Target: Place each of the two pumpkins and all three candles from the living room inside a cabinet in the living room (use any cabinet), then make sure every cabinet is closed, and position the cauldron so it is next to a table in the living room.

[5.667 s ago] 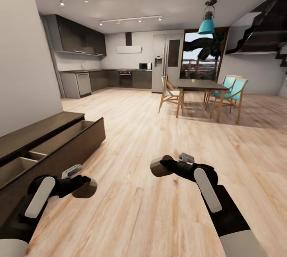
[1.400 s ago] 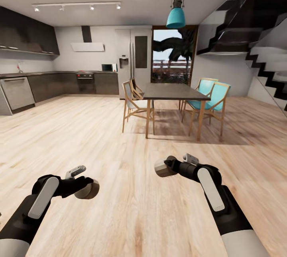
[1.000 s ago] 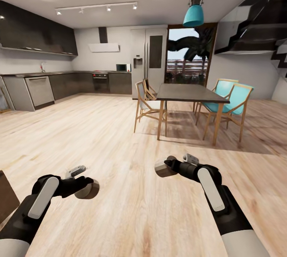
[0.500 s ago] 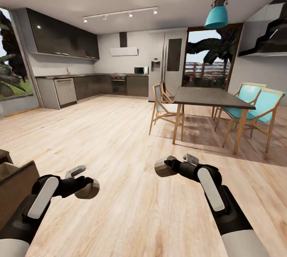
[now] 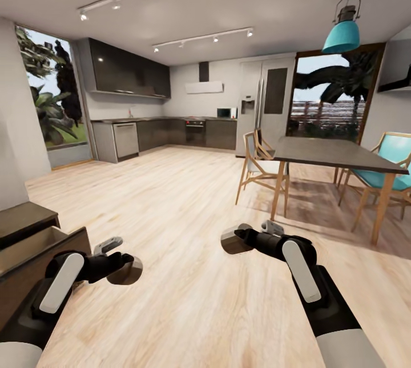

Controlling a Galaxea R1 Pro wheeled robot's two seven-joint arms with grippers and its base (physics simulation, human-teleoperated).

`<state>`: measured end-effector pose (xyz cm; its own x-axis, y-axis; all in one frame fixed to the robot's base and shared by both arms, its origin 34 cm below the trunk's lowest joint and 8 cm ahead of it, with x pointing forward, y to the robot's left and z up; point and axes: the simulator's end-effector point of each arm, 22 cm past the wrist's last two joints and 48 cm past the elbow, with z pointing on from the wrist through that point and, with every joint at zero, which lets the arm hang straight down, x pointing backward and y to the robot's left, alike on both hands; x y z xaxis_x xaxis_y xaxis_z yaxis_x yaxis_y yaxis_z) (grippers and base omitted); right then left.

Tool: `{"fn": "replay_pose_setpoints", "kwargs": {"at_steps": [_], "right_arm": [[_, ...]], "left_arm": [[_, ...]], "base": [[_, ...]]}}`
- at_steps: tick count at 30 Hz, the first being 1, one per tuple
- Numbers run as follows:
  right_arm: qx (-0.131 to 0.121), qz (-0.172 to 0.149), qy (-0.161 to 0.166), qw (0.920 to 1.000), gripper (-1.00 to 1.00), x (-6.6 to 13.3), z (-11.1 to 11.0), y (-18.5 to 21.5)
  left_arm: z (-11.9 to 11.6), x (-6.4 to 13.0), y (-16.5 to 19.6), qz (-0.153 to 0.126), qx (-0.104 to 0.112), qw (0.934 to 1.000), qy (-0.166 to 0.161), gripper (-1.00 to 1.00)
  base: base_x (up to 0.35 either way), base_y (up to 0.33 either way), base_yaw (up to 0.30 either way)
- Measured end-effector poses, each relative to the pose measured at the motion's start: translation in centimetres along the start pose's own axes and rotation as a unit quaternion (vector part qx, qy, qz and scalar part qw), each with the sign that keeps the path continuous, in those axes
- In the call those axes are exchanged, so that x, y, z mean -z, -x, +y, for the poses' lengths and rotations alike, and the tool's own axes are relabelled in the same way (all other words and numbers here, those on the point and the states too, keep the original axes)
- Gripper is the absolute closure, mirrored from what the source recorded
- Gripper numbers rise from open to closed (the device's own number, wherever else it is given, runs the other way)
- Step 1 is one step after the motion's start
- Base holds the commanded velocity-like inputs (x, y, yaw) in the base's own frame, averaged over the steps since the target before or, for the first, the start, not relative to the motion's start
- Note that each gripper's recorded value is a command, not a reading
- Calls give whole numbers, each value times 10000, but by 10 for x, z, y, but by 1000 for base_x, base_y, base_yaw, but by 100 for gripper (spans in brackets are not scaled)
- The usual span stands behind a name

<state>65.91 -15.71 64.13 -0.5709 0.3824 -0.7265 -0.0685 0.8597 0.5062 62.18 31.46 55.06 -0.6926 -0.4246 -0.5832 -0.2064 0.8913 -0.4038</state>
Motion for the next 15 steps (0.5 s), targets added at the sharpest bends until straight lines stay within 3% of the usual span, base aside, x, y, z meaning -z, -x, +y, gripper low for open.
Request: {"fn": "replay_pose_setpoints", "kwargs": {"at_steps": [10,15], "right_arm": [[64,-79,-1,9999,100,13,7,9],[52,-42,-43,10000,100,10,4,6]], "left_arm": [[-8,15,9,-144,-34,9999,-70,100],[-6,12,8,-120,-20,9999,-60,100]], "base": [[0,0,248],[0,0,176]]}}
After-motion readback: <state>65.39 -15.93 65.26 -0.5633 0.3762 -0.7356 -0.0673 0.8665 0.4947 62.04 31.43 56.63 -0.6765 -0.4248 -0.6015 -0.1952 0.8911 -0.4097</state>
